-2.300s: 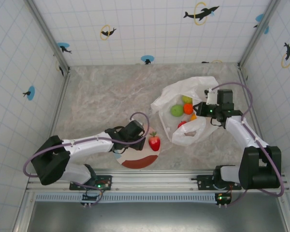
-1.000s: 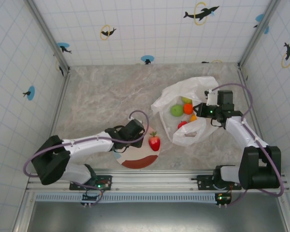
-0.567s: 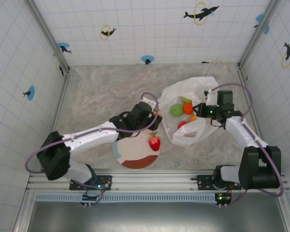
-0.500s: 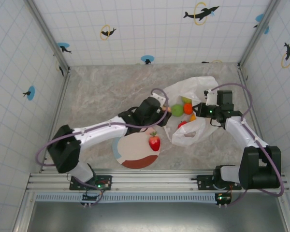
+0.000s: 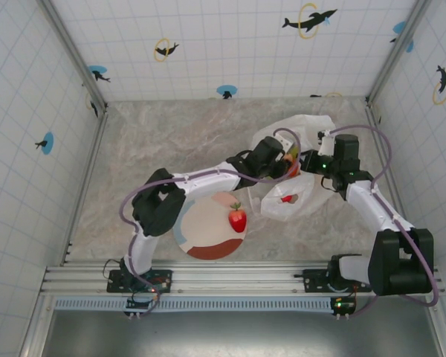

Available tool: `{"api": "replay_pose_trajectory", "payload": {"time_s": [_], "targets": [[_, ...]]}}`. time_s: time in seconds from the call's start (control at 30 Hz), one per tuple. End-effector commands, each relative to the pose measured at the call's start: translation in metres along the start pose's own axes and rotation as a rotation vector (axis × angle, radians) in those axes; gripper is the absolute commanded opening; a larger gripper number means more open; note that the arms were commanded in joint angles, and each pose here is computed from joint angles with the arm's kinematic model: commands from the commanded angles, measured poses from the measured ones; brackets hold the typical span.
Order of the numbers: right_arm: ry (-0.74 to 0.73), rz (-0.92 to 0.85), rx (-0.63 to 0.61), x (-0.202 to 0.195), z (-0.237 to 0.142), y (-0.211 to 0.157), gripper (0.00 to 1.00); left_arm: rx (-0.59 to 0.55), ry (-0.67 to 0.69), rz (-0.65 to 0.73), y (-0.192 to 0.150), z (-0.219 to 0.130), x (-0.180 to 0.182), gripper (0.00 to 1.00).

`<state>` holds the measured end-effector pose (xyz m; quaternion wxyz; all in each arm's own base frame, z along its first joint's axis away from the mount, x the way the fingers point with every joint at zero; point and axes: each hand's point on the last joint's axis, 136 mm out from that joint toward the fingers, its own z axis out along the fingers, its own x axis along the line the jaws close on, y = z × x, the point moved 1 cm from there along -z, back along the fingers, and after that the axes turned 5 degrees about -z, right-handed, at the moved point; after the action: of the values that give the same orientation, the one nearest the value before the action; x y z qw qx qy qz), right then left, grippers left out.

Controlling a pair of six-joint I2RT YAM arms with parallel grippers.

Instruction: Place the fruits into the plastic bag

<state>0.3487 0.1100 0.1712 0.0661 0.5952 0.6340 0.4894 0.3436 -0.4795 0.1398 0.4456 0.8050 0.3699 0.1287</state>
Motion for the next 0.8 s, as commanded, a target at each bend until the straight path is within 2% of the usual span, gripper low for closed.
{"api": "replay_pose_trajectory", "payload": {"time_s": [0.0, 0.37, 0.77], "targets": [[-0.001, -0.01, -0.045, 0.004, -0.003, 0.009, 0.0, -0.074, 0.094, 0.082, 0.02, 0.013, 0.014, 0.53], [-0.004, -0.024, -0.021, 0.003, -0.001, 0.009, 0.0, -0.152, 0.264, 0.126, 0.025, 0.039, 0.059, 0.55], [0.007, -0.031, 0.0, 0.004, 0.002, 0.007, 0.0, -0.135, 0.301, 0.162, 0.015, 0.061, 0.066, 0.64]]}}
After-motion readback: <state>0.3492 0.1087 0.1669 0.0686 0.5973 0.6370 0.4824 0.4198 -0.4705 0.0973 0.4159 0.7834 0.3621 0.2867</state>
